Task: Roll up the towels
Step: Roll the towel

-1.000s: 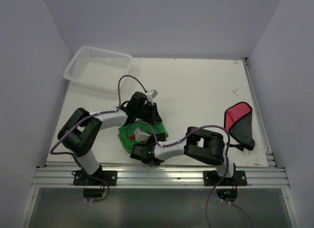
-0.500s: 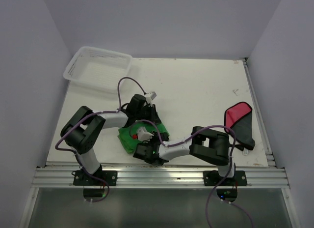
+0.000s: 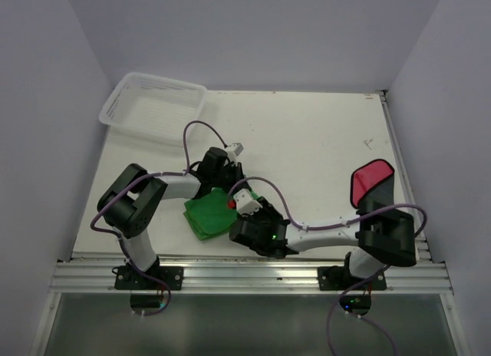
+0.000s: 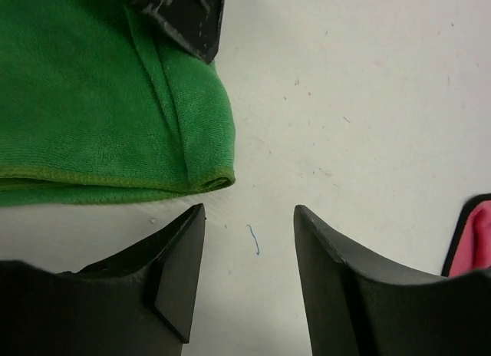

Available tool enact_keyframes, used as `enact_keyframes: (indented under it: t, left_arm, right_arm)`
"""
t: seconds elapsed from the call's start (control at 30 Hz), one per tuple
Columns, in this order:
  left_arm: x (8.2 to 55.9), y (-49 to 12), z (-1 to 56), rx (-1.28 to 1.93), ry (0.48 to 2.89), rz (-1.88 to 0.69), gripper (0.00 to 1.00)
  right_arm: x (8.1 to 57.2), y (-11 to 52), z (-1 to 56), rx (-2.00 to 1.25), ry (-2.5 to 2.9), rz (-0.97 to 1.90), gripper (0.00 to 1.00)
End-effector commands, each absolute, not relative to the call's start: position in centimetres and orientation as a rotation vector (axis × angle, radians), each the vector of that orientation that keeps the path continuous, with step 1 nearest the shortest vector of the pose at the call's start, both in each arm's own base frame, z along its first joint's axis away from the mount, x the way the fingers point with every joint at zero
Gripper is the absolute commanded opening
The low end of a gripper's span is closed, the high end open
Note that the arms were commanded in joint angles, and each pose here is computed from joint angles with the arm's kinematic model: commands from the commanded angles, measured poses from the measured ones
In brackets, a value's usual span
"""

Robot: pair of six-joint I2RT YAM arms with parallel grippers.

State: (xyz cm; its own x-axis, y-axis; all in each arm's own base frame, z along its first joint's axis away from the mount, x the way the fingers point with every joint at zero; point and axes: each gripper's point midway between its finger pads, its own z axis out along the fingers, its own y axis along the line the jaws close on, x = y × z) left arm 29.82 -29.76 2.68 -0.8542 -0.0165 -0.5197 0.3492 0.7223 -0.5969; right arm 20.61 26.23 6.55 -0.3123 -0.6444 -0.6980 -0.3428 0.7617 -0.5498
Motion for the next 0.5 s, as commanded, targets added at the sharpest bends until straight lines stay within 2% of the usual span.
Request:
enact_keyframes:
  t: [0.0,0.17,0.2,0.3,0.47]
  left_arm:
    - [30.3,-28.2,0.4,0.202,2.484,-0.875,0.05]
    - [30.3,-28.2,0.5,0.19,2.477,-0.883,0.05]
    - [30.3,-28.2,0.6,0.19,2.474,-0.882,0.05]
    - [30.3,-28.3,0.8,0.185,2.467,-0.886,0.04]
    - [30.4,-28.3,0.9,0.185,2.461,-0.888,0.04]
  right_arm:
    - [19.9,27.2,10.8,-0.559,1.946,-0.084,0.54]
    - [20.0,26.0,12.6,-0.391,2.044,0.229,0.56]
    - [19.3,27.0,13.1,-0.363,2.086,0.398,0.54]
    - [20.4,26.5,12.5,-0.202,2.18,0.603,0.49]
    - [22.7,25.9,10.5,-0.006,2.302,0.776,0.48]
